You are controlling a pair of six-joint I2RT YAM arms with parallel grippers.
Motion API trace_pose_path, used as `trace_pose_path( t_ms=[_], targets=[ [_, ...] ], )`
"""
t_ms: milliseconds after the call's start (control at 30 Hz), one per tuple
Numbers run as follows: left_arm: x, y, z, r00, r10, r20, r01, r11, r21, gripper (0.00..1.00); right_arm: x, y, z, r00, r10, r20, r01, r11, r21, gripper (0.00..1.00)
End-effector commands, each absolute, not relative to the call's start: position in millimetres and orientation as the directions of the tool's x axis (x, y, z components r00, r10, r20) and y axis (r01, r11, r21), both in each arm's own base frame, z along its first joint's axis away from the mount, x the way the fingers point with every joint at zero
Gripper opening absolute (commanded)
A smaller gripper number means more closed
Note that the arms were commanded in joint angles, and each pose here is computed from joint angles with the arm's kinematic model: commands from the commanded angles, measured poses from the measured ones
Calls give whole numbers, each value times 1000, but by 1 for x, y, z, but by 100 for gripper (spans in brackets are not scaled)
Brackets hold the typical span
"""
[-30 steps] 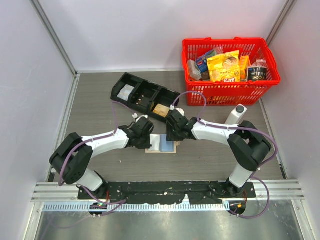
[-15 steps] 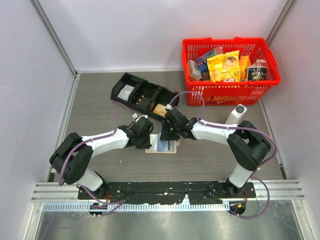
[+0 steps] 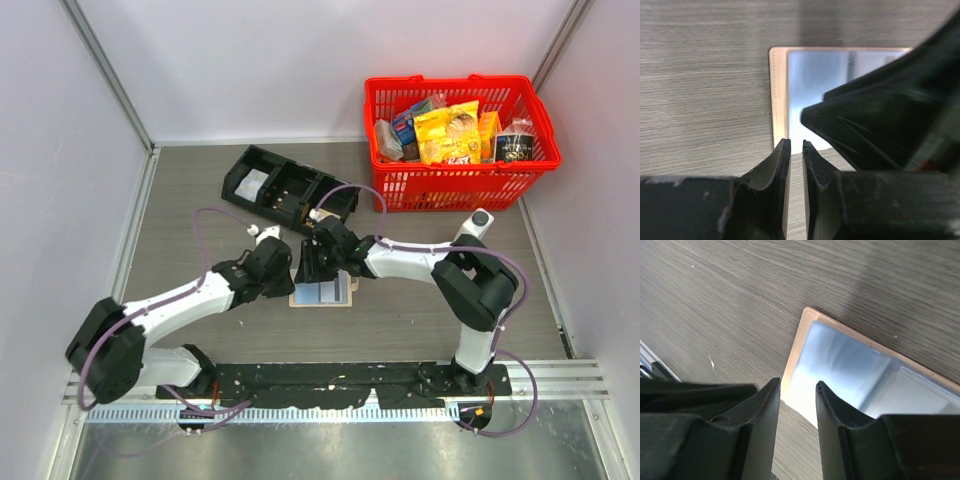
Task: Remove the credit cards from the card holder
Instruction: Open the card holder at the center of the board.
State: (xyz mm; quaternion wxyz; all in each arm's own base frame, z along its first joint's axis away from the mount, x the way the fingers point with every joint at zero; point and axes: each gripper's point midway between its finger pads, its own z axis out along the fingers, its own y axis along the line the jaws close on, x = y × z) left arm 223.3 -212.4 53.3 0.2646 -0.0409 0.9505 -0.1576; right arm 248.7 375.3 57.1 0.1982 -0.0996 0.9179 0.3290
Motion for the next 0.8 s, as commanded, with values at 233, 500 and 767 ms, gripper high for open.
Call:
trace_pose_path(
  t_ms=[233, 500, 767],
  targets=[
    [237, -222, 120, -761, -280, -586, 45, 878, -477, 25, 264, 381, 89, -859, -54, -509, -363, 765, 531, 49],
    [242, -248, 92, -838, -186, -514, 82, 887, -455, 24, 280, 299, 80, -830, 39, -556, -172, 931, 323, 53],
    [241, -239, 49, -877, -131, -463, 46, 935, -353, 21, 267, 286, 57, -860, 60, -507, -122, 940, 318, 53]
  ],
)
